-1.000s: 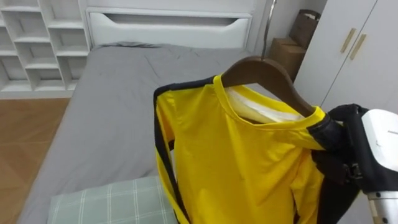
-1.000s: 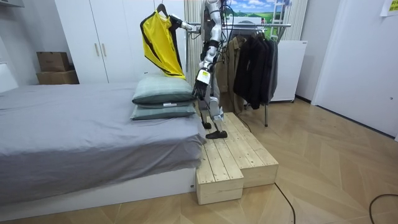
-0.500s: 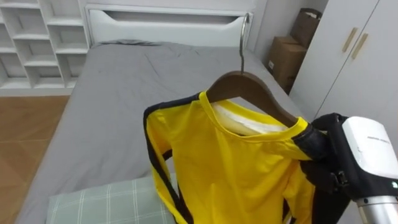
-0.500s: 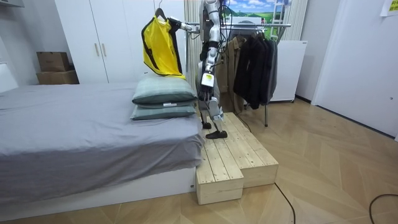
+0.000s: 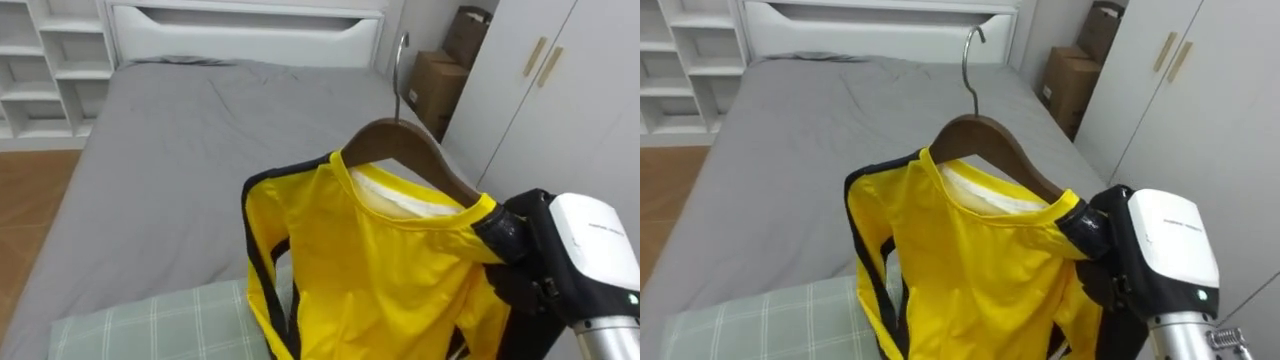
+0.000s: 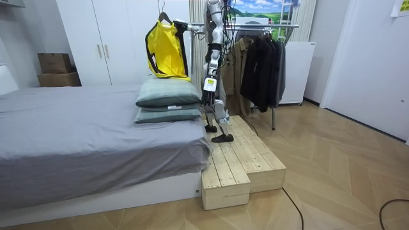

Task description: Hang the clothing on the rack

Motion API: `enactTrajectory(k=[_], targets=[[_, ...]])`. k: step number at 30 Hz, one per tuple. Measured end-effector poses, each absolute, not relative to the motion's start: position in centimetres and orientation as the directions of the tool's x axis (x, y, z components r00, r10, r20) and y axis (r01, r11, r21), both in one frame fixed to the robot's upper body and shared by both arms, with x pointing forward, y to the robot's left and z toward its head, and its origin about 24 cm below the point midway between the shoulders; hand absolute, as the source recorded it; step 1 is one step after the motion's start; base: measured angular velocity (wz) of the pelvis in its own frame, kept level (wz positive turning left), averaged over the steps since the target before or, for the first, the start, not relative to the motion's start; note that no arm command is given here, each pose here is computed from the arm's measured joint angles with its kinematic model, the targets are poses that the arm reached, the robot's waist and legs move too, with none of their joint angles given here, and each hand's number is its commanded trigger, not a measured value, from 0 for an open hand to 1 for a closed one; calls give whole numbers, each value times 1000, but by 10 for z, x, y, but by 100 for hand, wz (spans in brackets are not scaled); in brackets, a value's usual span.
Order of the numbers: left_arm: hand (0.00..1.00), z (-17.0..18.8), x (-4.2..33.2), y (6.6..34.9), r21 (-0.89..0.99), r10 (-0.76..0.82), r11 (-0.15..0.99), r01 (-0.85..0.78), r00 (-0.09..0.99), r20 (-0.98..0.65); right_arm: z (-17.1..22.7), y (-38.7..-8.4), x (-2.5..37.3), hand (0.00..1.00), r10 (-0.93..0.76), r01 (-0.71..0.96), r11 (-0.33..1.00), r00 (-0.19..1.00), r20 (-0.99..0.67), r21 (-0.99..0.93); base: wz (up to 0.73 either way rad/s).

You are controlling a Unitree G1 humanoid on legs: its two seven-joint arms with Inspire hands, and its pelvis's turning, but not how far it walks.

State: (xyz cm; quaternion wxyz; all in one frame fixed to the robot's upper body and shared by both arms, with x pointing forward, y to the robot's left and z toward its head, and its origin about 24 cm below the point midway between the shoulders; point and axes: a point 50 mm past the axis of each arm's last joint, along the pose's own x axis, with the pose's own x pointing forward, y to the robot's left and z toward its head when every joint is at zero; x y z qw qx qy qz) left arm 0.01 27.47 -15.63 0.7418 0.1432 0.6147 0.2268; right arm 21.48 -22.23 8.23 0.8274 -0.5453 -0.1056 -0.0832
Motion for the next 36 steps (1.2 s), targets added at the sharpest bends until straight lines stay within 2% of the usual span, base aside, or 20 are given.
enactTrajectory(k=[6, 11, 15, 18, 27, 31, 36], targets=[[0, -157, -6, 277, 490, 506, 859, -150, 92, -858, 76, -221, 209, 100, -29, 235, 414, 969, 245, -879, -72], [0, -158, -9, 280, 493, 502, 860, -133, 40, -864, 68, -216, 208, 100, -38, 211, 418, 976, 215, -884, -151], [0, -158, -9, 281, 503, 508, 855, -127, 3, -861, 58, -209, 208, 100, -33, 184, 441, 981, 189, -878, -87], [0, -159, -6, 277, 519, 520, 846, -123, -21, -854, 51, -200, 208, 100, 16, 117, 454, 990, 140, -883, -63], [0, -154, 5, 286, 593, 596, 796, -124, -15, -803, 65, -199, 222, 100, 25, 168, 461, 979, 202, -872, -41], [0, -157, -2, 275, 599, 599, 792, -120, -41, -800, 67, -194, 225, 100, 42, 160, 474, 978, 203, -866, -100], [0, -162, 4, 256, 580, 582, 800, -152, -34, -812, 63, -184, 227, 100, 65, 127, 489, 981, 181, -863, -158]])
